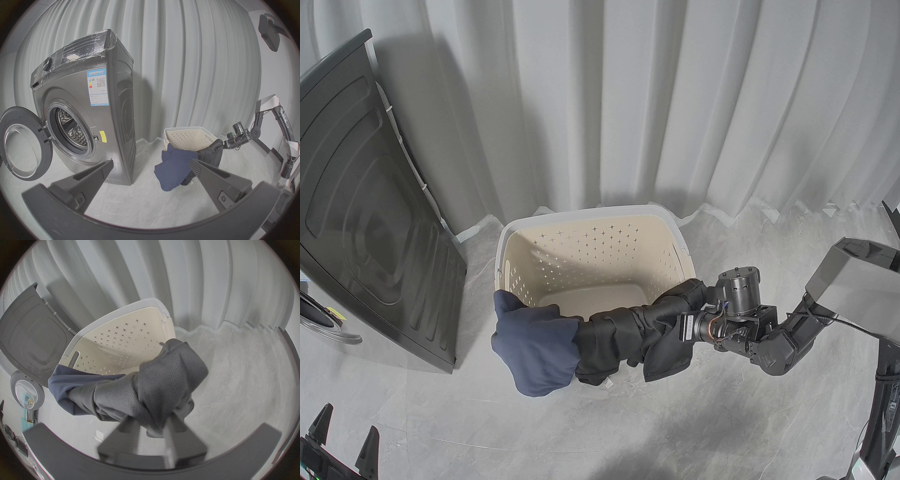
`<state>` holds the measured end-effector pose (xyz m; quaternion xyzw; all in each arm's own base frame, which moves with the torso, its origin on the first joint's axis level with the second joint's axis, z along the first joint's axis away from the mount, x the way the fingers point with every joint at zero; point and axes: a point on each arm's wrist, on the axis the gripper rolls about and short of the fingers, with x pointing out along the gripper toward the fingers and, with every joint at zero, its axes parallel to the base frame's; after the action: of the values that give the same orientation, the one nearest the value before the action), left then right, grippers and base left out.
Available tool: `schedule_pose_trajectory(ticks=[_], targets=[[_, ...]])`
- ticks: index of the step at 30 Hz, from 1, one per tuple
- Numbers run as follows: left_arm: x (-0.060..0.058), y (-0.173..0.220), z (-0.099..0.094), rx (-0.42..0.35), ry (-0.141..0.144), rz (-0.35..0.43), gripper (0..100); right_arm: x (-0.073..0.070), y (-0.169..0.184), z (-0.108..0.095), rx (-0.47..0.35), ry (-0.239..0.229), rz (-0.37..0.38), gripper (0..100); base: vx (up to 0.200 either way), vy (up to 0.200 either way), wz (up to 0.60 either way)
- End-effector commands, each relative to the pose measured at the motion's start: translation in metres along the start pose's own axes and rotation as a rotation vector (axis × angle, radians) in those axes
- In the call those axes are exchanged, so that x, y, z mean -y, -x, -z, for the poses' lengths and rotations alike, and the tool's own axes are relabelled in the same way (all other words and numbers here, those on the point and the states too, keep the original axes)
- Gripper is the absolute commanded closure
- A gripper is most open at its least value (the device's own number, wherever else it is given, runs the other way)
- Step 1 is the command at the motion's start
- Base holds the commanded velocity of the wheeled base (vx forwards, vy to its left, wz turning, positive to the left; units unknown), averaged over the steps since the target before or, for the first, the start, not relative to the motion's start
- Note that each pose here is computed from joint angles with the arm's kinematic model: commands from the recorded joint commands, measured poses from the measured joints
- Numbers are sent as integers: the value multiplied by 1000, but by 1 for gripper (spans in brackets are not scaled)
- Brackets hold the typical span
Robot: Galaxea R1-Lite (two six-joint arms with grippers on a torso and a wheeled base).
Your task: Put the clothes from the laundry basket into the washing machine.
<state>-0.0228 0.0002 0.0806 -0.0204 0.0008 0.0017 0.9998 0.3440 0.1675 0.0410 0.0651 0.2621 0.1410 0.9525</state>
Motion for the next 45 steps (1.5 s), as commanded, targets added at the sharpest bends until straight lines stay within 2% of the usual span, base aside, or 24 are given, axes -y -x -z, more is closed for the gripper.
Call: schedule_pose_trajectory(ticks=[1, 8, 12, 17, 21, 22, 28, 34, 40, 45], targets=[[0, 0, 4, -3, 1, 0, 0, -9, 18, 2, 0, 15, -29, 100, 0, 0, 0], [0, 0, 4, -3, 1, -1, 0, -20, 77, 6, -8, 40, -80, 100, 0, 0, 0], [0, 0, 4, -3, 1, 0, 0, -22, 102, 3, 18, 43, -102, 100, 0, 0, 0], [0, 0, 4, -3, 1, -1, 0, -20, 101, 2, 20, 39, -94, 100, 0, 0, 0], [0, 0, 4, -3, 2, -1, 0, -16, 85, 17, -43, 44, -69, 100, 0, 0, 0], [0, 0, 4, -3, 2, -1, 0, -15, 81, 20, -49, 45, -64, 0, 0, 0, 0], [0, 0, 4, -3, 2, -1, 0, -10, 69, 21, -46, 46, -21, 0, 0, 0, 0], [0, 0, 4, -3, 2, -1, 0, 8, 34, 14, -31, 32, 36, 0, 0, 0, 0], [0, 0, 4, -3, 2, -1, 0, 8, 15, 12, -17, 30, 27, 0, 0, 0, 0], [0, 0, 4, -3, 2, -1, 0, 0, 5, 7, 7, 33, 9, 0, 0, 0, 0]])
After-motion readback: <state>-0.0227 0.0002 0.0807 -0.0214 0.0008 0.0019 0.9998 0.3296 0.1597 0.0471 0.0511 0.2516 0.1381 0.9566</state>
